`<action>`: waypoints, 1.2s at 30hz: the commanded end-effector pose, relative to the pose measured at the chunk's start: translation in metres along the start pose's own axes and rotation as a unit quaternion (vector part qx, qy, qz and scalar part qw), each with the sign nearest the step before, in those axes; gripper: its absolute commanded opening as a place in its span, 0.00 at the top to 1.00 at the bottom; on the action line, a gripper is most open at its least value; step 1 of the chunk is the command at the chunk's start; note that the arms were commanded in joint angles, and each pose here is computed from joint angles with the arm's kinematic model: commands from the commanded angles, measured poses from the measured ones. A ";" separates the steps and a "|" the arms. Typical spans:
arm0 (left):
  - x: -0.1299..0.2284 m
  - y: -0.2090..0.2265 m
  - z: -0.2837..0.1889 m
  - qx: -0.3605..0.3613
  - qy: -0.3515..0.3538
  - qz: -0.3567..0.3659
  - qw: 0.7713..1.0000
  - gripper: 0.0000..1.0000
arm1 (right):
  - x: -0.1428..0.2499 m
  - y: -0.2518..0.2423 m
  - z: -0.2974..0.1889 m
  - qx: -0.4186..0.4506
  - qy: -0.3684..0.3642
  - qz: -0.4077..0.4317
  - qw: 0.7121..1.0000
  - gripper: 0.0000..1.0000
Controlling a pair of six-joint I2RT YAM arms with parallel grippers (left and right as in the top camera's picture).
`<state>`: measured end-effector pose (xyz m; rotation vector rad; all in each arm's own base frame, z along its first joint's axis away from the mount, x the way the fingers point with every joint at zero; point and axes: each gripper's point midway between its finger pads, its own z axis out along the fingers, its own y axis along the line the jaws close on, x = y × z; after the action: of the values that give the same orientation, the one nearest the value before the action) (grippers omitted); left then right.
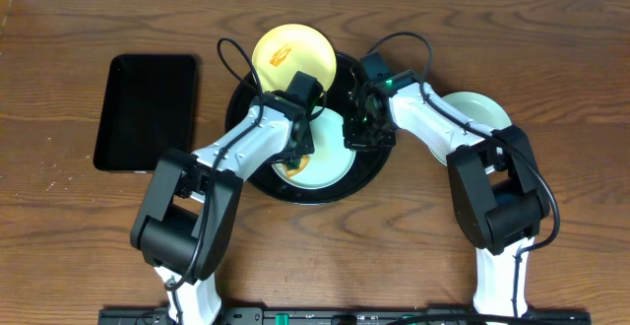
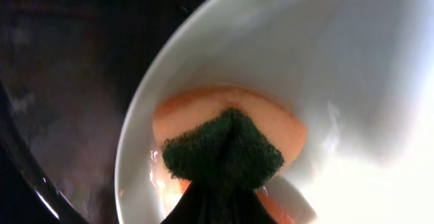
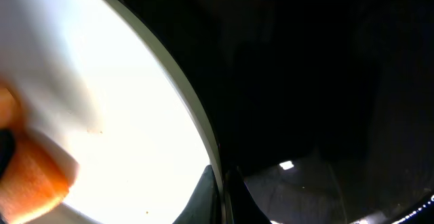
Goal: Clean dirty plates on tray and stack at the side
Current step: 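Scrub the green plate with the sponge while the right gripper holds it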
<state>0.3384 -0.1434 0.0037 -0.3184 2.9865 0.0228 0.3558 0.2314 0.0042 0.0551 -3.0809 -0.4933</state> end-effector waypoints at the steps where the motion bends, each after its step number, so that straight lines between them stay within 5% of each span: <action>1: 0.046 -0.009 0.013 0.043 0.110 -0.012 0.993 0.92 | 0.008 -0.006 0.010 0.011 0.018 -0.005 1.000 0.99; 3: 0.053 -0.014 0.011 0.059 0.130 -0.014 0.990 0.92 | 0.010 -0.003 0.010 0.002 0.022 -0.006 1.000 0.99; 6: 0.056 -0.014 0.011 0.062 0.136 -0.015 0.989 0.92 | 0.012 0.003 0.010 -0.015 0.029 -0.005 0.999 0.81; 11: 0.056 -0.015 0.010 0.063 0.138 -0.015 0.988 0.92 | 0.014 0.006 0.017 -0.017 0.035 0.003 0.999 0.70; 13: 0.058 -0.017 0.010 0.070 0.143 -0.014 0.987 0.92 | 0.017 0.008 0.022 -0.023 0.044 0.007 0.999 0.76; 15: 0.059 -0.019 0.009 0.076 0.147 -0.014 0.986 0.92 | 0.020 0.010 0.026 -0.032 0.054 0.008 0.998 0.99; 22: 0.061 -0.023 0.008 0.087 0.151 -0.007 0.985 0.92 | 0.020 0.012 0.025 -0.055 0.061 -0.005 0.997 0.99; 28: 0.063 -0.054 -0.008 0.183 0.167 0.040 0.968 0.93 | 0.022 0.020 0.023 -0.085 0.068 -0.035 0.993 0.99; 36: 0.019 -0.067 -0.078 0.247 0.060 0.076 0.964 0.93 | 0.020 0.014 0.021 -0.085 0.069 -0.030 0.994 0.99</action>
<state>0.3040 -0.2061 0.0252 -0.1256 3.1448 -0.6065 0.3445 0.2470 0.0030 0.1483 -2.9761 -0.6644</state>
